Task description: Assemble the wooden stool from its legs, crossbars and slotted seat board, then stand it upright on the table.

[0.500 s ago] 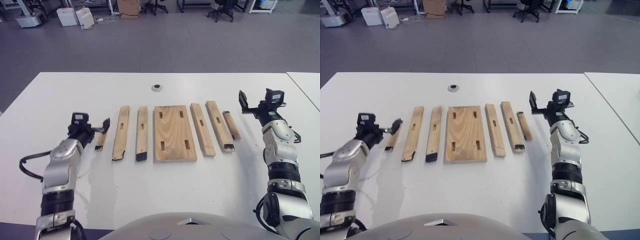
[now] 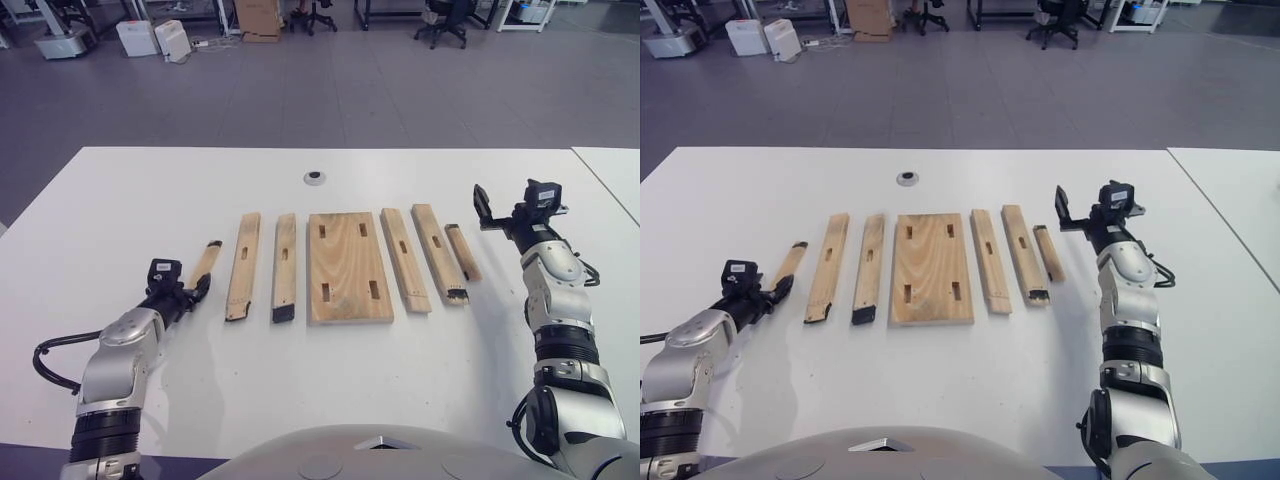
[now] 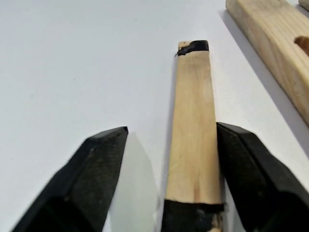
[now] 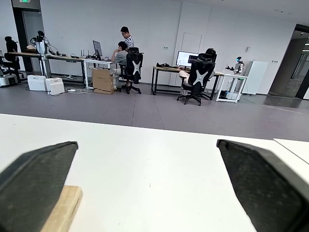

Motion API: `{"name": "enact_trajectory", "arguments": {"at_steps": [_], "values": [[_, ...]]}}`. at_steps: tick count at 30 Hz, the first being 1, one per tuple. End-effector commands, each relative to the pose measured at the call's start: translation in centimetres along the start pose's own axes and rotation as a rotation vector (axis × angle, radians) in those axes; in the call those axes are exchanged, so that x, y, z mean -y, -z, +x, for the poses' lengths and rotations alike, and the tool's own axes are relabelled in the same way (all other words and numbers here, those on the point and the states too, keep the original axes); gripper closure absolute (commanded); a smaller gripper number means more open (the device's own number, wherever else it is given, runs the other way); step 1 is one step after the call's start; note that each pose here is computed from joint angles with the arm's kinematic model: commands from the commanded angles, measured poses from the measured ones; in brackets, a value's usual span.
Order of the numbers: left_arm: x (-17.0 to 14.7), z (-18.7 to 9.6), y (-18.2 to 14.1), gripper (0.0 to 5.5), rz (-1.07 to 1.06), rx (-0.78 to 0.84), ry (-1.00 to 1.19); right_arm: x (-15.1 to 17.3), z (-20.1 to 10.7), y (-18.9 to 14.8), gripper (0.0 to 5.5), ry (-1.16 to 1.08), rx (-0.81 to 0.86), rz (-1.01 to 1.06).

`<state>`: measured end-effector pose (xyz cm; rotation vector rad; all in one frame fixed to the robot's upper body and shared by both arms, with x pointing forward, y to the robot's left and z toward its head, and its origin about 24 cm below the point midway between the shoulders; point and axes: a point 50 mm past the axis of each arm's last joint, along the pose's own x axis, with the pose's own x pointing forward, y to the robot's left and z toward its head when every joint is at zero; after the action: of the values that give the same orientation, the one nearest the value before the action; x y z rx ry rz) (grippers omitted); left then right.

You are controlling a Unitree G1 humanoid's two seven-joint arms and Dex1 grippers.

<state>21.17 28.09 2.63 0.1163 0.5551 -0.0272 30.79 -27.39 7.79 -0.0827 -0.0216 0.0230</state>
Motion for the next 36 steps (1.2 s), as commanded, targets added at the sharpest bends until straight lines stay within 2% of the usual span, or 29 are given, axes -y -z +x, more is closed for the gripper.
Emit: {"name": "enact_trajectory", "arguments": {"at_steps": [1, 6, 8, 10, 12, 14, 19, 22, 25, 35, 36], "values": [[-0.7, -0.6, 4.1, 2.89, 0.064, -0.216, -0.001, -1.4, 0.7, -0.9, 0.10, -0.075, 0.014, 0.007], [-0.7, -0.6, 4.4, 3.84, 0.059, -0.197, 0.092, -2.9, 1.2, -2.6, 0.10, -0.170, 0.051, 0.028], [-1.0, 0.5, 1.6, 4.19, 0.046, -0.038, 0.054, -3.2, 1.7, -3.8, 0.10, -0.170, 0.085, 0.098], [-0.6, 1.3, -3.7, 4.20, 0.035, 0.228, 0.049, -4.5, 2.5, -5.4, 0.10, -0.224, 0.126, 0.208], [2.0, 1.1, -9.6, 4.21, 0.026, 0.495, 0.146, -7.6, 3.2, -7.3, 0.10, -0.368, 0.143, 0.317], [5.9, 0.7, -13.1, 4.21, 0.089, 0.654, 0.282, -11.0, 3.7, -9.1, 0.10, -0.520, 0.142, 0.481], [13.5, -0.7, -18.1, 4.21, 0.206, 0.887, 0.509, -16.6, 3.8, -13.2, 0.10, -0.769, 0.146, 0.820], [15.4, -1.2, -19.1, 4.21, 0.262, 0.933, 0.575, -17.6, 3.6, -14.7, 0.63, -0.831, 0.135, 0.945], [15.7, -1.4, -19.4, 4.21, 0.317, 0.951, 0.596, -17.4, 3.5, -15.0, 1.20, -0.836, 0.114, 1.010], [16.3, -1.5, -19.2, 4.21, 0.401, 0.953, 0.619, -17.1, 2.6, -14.8, 3.12, -0.851, 0.069, 1.028], [16.2, -1.5, -19.2, 4.21, 0.405, 0.953, 0.618, -17.1, 2.6, -14.7, 3.18, -0.853, 0.067, 1.026]]}}
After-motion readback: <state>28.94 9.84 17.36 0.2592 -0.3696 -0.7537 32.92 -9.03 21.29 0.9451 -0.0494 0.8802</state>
